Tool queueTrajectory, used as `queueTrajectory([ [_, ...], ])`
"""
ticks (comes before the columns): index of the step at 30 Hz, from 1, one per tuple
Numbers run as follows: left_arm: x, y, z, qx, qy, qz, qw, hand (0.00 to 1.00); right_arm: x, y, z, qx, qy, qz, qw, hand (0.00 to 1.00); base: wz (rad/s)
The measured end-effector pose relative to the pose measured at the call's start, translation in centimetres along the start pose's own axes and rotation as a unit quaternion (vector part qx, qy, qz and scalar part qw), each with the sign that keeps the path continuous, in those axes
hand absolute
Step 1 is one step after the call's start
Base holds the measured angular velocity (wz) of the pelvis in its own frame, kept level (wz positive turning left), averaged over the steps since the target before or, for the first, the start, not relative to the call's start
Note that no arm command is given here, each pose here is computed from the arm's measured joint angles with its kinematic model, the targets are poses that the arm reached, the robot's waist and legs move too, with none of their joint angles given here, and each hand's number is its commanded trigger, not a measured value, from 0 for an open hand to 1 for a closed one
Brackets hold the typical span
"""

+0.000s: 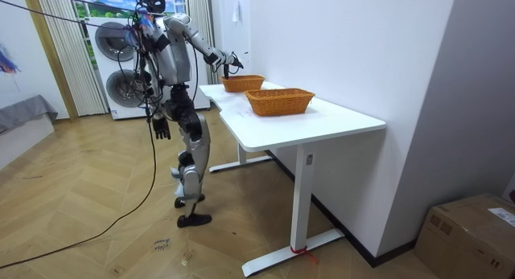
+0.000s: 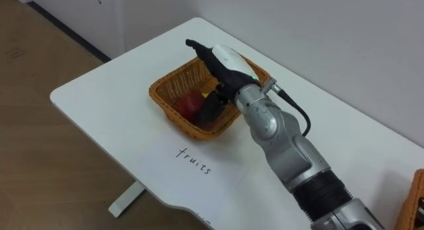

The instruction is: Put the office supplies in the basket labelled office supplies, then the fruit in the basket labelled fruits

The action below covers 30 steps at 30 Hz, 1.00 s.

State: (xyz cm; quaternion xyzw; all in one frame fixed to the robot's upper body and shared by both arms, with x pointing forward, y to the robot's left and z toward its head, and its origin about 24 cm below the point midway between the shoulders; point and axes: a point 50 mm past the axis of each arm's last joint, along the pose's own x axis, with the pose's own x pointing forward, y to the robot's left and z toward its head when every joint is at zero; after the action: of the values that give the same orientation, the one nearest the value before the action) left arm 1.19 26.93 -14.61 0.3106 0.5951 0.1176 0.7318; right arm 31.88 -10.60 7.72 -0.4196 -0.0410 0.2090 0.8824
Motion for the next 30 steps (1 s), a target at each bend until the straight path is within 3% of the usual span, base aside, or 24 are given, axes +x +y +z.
queueTrajectory([
  [24, 0.1, 0.2, 0.2, -0.006, -0.003, 0.005, 1.000, 0.00, -0.1, -0.1, -0.2, -0.003, 0.002, -0.001, 1.000, 0.00, 0.00],
  [30, 0.2, 0.7, 0.5, -0.018, -0.006, 0.014, 1.000, 0.00, -0.4, -2.3, -0.4, 0.011, -0.003, -0.043, 0.999, 0.00, 0.00],
])
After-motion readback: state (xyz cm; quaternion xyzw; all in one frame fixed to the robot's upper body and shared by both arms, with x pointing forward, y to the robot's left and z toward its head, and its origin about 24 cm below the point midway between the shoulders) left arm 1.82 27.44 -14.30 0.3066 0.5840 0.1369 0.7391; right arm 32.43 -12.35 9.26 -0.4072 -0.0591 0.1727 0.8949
